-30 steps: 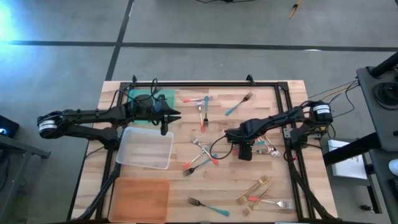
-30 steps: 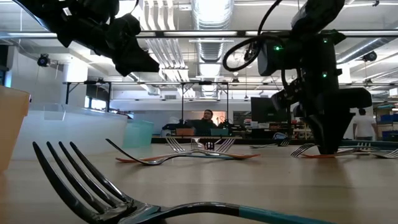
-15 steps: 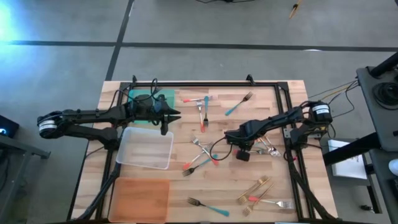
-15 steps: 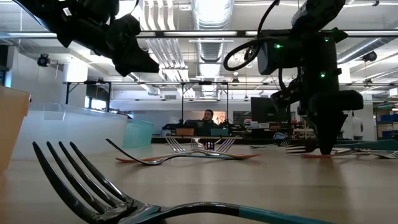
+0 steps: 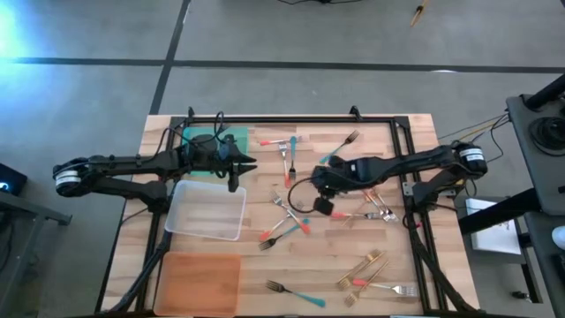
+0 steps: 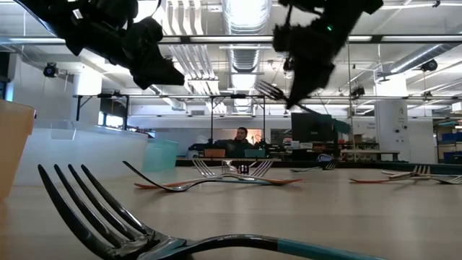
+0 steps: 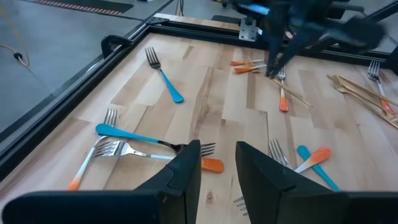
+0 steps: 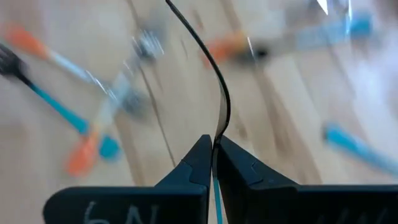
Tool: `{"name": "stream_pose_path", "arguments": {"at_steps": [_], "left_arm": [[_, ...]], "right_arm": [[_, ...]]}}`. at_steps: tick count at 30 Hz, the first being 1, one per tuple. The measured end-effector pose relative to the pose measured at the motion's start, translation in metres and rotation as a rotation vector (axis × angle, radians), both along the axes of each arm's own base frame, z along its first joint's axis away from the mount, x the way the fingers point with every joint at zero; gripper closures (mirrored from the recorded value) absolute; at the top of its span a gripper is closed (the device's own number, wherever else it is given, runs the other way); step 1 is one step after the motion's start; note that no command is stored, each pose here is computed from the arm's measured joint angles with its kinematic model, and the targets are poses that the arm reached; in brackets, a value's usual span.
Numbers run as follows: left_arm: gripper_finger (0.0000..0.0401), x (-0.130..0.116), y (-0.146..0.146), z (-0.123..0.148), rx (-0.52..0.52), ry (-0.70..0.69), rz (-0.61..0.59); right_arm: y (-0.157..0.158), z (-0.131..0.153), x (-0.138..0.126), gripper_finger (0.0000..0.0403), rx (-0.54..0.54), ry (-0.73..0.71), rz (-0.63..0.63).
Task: Sort silverware by color (type)
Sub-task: Put the blue fork into the blue bin
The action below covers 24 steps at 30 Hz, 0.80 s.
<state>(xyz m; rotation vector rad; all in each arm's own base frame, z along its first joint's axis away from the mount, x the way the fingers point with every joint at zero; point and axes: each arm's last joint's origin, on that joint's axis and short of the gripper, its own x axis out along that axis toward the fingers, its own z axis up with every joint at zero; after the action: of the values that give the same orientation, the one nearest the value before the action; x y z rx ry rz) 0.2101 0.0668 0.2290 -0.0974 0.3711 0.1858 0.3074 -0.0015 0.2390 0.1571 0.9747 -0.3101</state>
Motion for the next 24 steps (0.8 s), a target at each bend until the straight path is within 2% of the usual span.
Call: {"name": "stream_pose_path", "arguments": {"at_steps": [5,9,11,14,16,19,24], "left_arm": [[0.0317,-0.002,-0.001,-0.007,-0.008,0.005,0.002],[0.0317,-0.002,-0.001,-0.007,0.028,-0.090,-0.008],[0.0317,-0.002,-0.002,-0.007,0.030,-0.138,-0.056],[0.0317,-0.002,-0.007,-0.004,0.026,-0.216,-0.198],[0.0317,-0.002,-0.009,-0.002,0.026,-0.262,-0.260],[0.0317,-0.003,-0.009,-0.002,0.023,-0.299,-0.262],[0.0308,-0.002,-0.011,-0.004,0.007,-0.300,-0.271]], "right_arm": [[-0.001,0.029,0.019,0.0394,-0.097,-0.241,0.063],[-0.002,0.039,0.029,0.0394,-0.201,-0.379,0.096],[-0.003,0.044,0.032,0.0394,-0.259,-0.429,0.101],[-0.006,0.049,0.036,0.0394,-0.341,-0.501,0.103],[-0.008,0.053,0.038,0.0394,-0.365,-0.572,0.097],[-0.011,0.060,0.040,0.0394,-0.386,-0.690,0.078],[-0.013,0.062,0.040,0.0394,-0.410,-0.722,0.083]]}}
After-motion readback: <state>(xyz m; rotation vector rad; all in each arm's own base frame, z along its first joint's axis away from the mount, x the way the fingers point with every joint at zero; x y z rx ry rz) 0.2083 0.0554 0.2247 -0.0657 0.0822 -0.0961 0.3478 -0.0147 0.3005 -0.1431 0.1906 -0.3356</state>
